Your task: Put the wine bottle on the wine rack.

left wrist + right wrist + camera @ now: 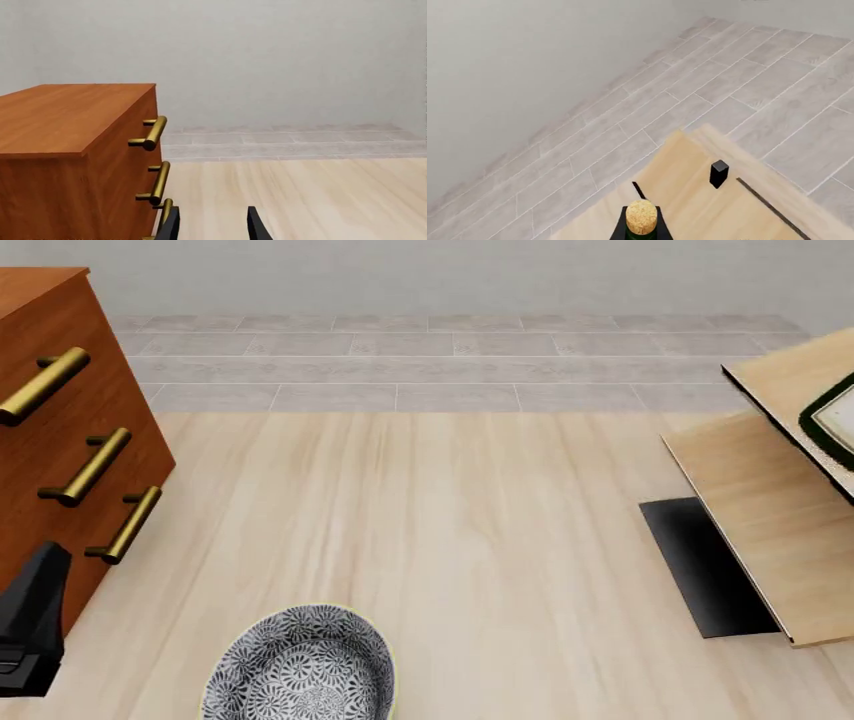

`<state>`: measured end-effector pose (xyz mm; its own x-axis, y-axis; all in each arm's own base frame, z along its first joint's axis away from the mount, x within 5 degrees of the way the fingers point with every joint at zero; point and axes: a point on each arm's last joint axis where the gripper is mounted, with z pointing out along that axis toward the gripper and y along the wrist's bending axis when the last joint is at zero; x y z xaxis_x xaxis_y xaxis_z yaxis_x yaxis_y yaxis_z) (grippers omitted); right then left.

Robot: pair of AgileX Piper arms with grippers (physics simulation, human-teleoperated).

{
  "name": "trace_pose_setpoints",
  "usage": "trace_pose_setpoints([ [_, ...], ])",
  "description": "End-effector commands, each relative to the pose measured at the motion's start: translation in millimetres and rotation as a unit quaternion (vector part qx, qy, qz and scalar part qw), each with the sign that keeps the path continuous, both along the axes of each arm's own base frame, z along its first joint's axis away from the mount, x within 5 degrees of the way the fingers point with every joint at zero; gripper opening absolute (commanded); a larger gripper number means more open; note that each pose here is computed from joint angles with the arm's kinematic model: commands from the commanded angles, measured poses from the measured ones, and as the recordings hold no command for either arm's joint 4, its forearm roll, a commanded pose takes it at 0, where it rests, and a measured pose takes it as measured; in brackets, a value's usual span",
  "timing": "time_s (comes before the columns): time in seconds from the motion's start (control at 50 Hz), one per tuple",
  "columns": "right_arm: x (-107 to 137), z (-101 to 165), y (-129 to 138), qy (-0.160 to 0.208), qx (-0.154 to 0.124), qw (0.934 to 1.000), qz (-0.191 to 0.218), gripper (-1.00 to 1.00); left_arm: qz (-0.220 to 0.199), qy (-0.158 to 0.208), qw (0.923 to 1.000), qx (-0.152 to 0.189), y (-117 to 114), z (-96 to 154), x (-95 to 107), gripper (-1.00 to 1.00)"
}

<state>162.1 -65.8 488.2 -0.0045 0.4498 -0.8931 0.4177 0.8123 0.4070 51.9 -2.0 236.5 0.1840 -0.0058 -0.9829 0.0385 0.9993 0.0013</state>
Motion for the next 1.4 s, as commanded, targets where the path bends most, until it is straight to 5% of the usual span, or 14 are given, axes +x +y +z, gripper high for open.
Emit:
trace_pose_setpoints([
  [0.02, -2.4, 2.5, -16.6, -0.01, 0.018, 0.9986, -0.048, -1.0, -0.001, 0.0, 1.0, 0.0, -0.1, 0.1, 0.0, 1.0],
  [1.4, -6.7, -35.9, -44.7, 0.011, 0.034, 0.9921, -0.12, -1.0, -0.004, 0.003, 1.0, 0.002, -0.4, -1.5, 0.3, 1.0],
])
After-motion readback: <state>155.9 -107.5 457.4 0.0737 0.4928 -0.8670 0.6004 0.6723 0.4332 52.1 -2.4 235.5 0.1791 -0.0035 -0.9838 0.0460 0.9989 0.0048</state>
